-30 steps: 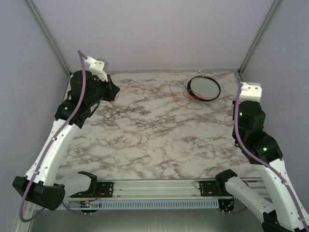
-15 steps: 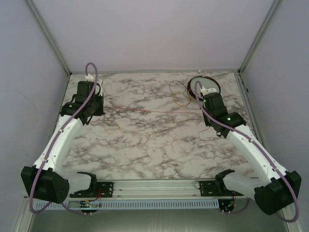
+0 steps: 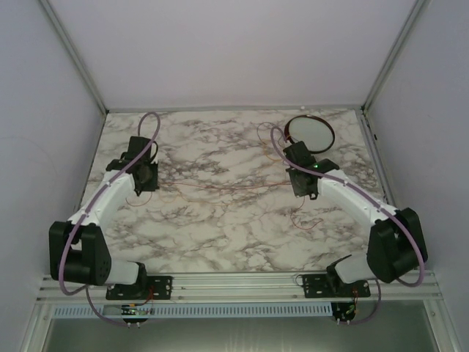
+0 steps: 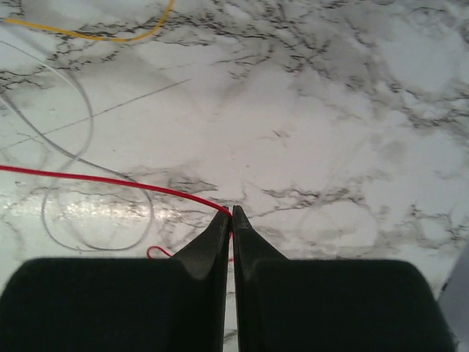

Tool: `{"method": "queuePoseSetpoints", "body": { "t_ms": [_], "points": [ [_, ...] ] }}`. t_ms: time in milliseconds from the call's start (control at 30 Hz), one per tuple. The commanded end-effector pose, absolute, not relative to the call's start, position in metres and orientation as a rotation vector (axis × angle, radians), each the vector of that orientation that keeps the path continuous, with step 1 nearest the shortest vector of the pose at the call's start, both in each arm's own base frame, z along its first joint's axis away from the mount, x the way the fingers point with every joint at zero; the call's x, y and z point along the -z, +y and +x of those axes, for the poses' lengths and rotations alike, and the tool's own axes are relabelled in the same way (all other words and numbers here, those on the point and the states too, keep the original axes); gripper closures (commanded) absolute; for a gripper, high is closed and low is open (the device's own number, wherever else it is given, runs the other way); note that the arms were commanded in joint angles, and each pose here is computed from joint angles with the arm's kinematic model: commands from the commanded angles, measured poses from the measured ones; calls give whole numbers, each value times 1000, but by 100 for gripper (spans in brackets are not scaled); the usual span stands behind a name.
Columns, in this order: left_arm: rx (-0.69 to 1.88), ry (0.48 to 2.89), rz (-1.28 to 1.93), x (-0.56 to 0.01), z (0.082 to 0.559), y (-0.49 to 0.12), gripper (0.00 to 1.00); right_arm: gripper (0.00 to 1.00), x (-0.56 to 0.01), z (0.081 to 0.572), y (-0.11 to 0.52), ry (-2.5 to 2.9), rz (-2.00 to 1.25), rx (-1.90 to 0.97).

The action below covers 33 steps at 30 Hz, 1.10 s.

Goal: Zip-tie the wires
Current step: Straighten the cable at the center of the board.

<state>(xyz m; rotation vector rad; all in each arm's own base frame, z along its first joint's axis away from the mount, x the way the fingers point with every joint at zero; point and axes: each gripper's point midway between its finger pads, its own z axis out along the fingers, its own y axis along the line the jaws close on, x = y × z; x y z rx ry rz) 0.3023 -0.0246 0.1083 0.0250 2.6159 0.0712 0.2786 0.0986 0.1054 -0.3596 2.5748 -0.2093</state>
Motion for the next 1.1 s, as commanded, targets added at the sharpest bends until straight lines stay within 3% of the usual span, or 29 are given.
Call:
{"method": "queuePoseSetpoints", "body": {
  "t_ms": [0,267,400,733,867,1067],
  "points": [
    [-123,2589,-56,-96,318,-13,100,100,-98,288,127,2567,-310,106],
    [-127,2628,-122,-70,323,-10,100,100,-58,288,135,2667,-356,179],
    [-123,2679,-113,-54,320,-12,100,92,-50,288,138,2684,-384,194],
    [-6,2726,-83,-40,316,-28,73,75,-58,291,135,2675,-430,229],
    [-22,2703,-71,-55,318,-26,68,70,-68,291,123,2669,-415,292],
    [-75,2634,-64,-87,327,-17,52,55,-89,287,116,2650,-414,264]
  ]
}}
